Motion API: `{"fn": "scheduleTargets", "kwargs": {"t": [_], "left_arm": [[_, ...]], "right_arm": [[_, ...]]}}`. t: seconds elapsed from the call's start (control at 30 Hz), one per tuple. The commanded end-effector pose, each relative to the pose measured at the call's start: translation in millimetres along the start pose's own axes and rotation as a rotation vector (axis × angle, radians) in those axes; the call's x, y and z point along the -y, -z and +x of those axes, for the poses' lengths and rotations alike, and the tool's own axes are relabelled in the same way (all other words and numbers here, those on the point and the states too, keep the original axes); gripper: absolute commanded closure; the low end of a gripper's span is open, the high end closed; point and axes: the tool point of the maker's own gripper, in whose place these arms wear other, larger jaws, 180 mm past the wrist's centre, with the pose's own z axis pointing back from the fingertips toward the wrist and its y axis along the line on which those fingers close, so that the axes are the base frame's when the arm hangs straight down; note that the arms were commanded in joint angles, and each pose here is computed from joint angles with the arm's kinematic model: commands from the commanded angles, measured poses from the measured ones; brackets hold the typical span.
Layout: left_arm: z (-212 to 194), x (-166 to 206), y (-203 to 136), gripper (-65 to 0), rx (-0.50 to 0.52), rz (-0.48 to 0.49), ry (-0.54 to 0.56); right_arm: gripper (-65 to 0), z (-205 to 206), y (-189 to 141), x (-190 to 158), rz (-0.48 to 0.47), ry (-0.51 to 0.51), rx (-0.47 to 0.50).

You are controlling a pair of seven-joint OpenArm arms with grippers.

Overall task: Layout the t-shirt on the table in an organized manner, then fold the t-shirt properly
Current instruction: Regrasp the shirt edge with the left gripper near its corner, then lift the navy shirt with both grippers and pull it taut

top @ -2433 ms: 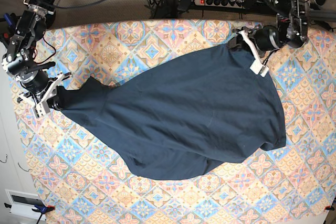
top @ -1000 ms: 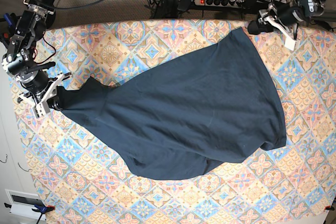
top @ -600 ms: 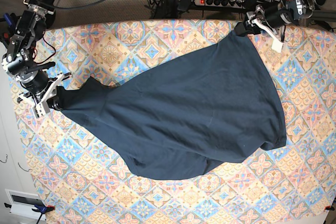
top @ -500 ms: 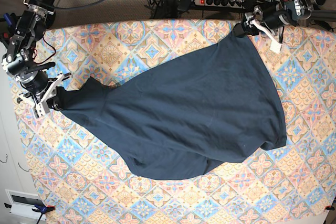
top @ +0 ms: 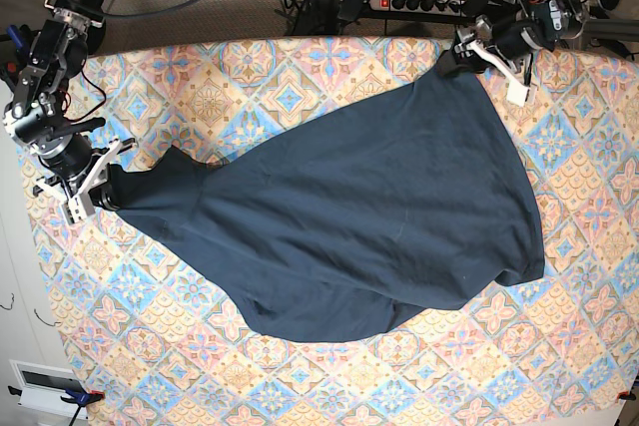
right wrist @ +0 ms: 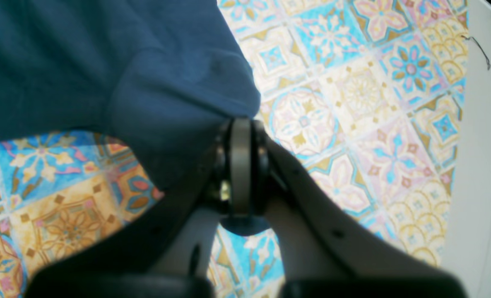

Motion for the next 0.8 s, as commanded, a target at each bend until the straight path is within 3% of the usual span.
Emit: {"fn": "scheduleTargets", "kwargs": {"t": [0.0, 0.1, 0.27, 0.3, 0.43, 0.53, 0.77], "left_arm": [[-5, -1, 1, -38.7, -0.025, 0.017, 0.001], [-5, 5, 6, -32.7, -0.014, -0.001, -0.011], [-5, 7, 7, -2.2, -0.015, -0.008, -0.013], [-5, 7, 7, 0.0, -0.016, -0.007, -0.012], [8, 7, -3, 0.0, 0.017, -0.014, 0.012], [37, 4, -28, 0.0, 0.117, -0.022, 0.029], [101, -28, -98, 0.0, 0.322, 0.064, 0.077]], "right_arm": [[-0.4, 16, -5, 8, -0.02, -0.02, 0.048], [-0.4, 17, -6, 8, -0.02, -0.022, 0.049], [-0.4, 17, -6, 8, -0.022, -0.021, 0.049], [-0.4, 17, -6, 8, -0.022, -0.021, 0.049], [-0.4, 17, -6, 8, -0.022, -0.021, 0.051], [-0.4, 18, -6, 8, -0.022, -0.023, 0.052], [-0.4, 15, -7, 7, -0.018, -0.021, 0.044]]}}
